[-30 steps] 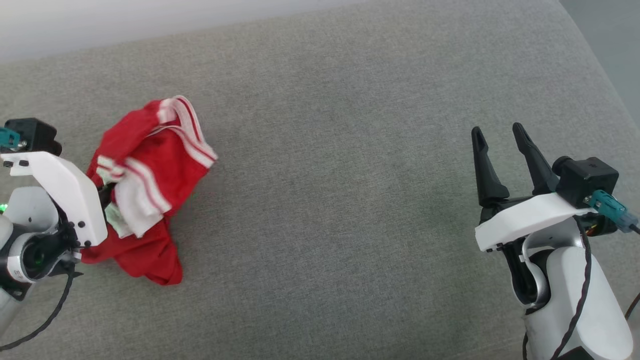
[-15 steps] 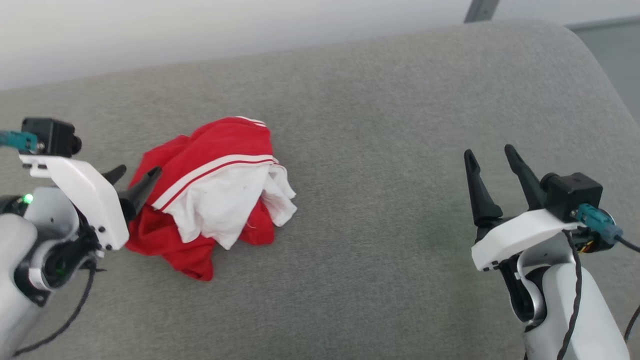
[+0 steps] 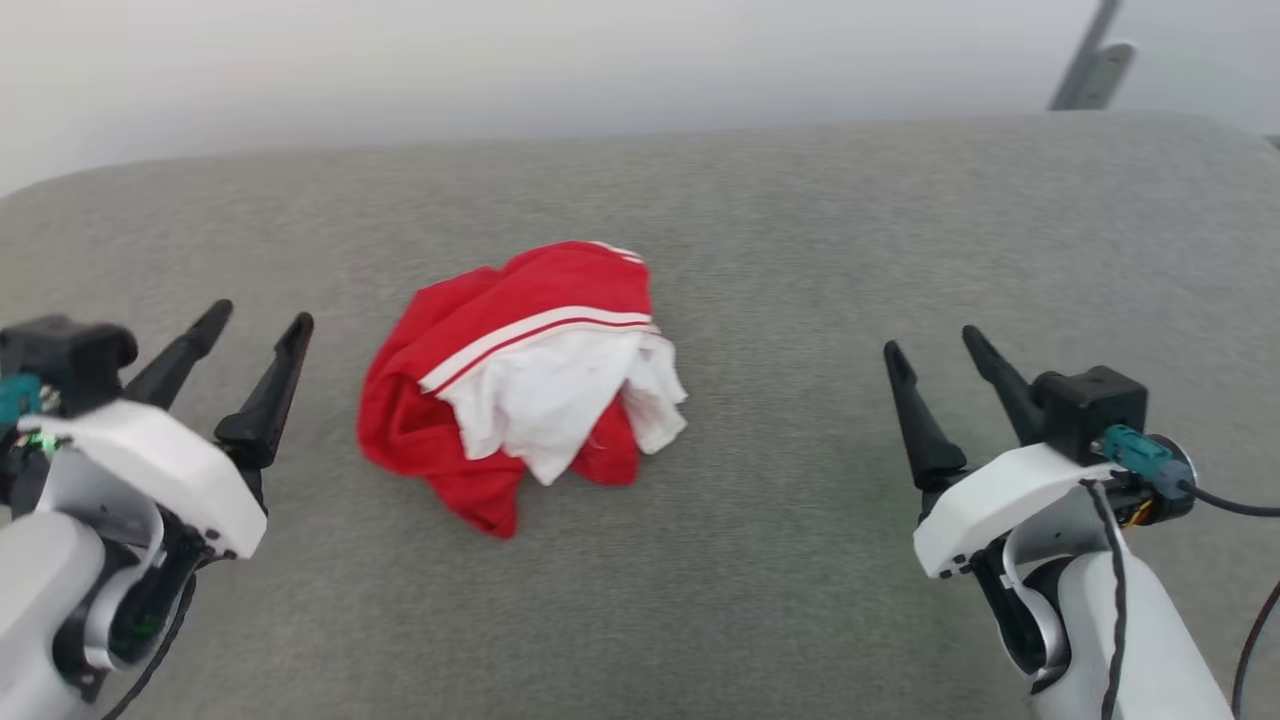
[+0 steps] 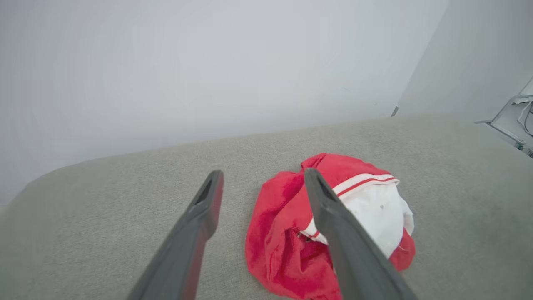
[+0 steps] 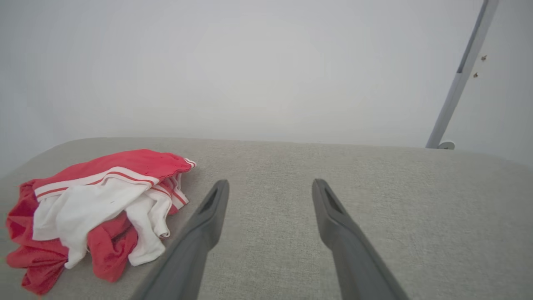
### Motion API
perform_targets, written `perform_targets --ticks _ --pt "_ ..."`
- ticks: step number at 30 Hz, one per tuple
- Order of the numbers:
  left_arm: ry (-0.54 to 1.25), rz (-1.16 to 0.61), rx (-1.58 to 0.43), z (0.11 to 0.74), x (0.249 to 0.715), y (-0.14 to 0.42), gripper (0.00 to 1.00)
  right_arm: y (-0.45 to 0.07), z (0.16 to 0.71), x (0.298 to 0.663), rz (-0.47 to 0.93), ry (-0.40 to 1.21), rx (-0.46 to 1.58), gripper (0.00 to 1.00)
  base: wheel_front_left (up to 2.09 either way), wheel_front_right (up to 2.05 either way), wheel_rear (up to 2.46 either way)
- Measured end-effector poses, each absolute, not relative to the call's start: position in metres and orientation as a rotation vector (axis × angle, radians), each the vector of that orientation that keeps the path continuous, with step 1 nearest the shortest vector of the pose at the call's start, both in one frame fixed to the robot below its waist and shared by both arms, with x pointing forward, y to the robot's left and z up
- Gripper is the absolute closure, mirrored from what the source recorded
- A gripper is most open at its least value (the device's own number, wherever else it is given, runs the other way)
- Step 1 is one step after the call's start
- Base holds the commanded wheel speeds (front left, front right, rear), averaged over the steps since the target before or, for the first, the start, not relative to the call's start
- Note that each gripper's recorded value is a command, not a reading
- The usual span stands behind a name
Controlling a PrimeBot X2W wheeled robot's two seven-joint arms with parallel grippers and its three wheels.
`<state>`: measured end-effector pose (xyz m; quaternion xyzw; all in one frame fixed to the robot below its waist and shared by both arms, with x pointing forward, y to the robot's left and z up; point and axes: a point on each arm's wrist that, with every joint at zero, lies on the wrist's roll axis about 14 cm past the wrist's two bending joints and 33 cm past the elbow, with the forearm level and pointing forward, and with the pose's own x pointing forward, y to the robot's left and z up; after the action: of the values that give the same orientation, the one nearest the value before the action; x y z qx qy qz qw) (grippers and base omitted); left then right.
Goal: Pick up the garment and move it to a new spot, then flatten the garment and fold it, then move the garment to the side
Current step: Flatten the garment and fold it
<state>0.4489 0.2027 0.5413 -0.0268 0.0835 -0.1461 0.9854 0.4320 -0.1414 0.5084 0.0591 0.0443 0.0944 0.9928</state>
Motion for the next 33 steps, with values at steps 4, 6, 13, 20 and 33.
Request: perform_targets --ticks 4,6,13,20,33 --pt "0.088 -0.23 -0.026 0.546 0.434 0.221 0.0 -0.118 0.498 0.436 0.271 0.138 0.096 0.0 0.0 0.0 0.0" --pt "0.053 -0.2 -0.006 0.55 0.428 0.228 0.0 -0.108 0.493 0.439 0.307 0.161 0.089 0.0 0.0 0.0 0.0" --pt "-0.044 -0.063 -0.013 0.563 0.406 0.256 0.0 -0.074 0.476 0.45 0.433 0.236 0.055 0.0 0.0 0.0 0.0" --pt "-0.089 0.042 -0.045 0.56 0.378 0.277 0.0 -0.042 0.46 0.459 0.549 0.314 0.004 0.0 0.0 0.0 0.0" --pt "-0.133 0.207 -0.122 0.541 0.329 0.306 0.0 0.0 0.407 0.474 0.688 0.58 -0.151 0.0 0.0 0.0 0.0"
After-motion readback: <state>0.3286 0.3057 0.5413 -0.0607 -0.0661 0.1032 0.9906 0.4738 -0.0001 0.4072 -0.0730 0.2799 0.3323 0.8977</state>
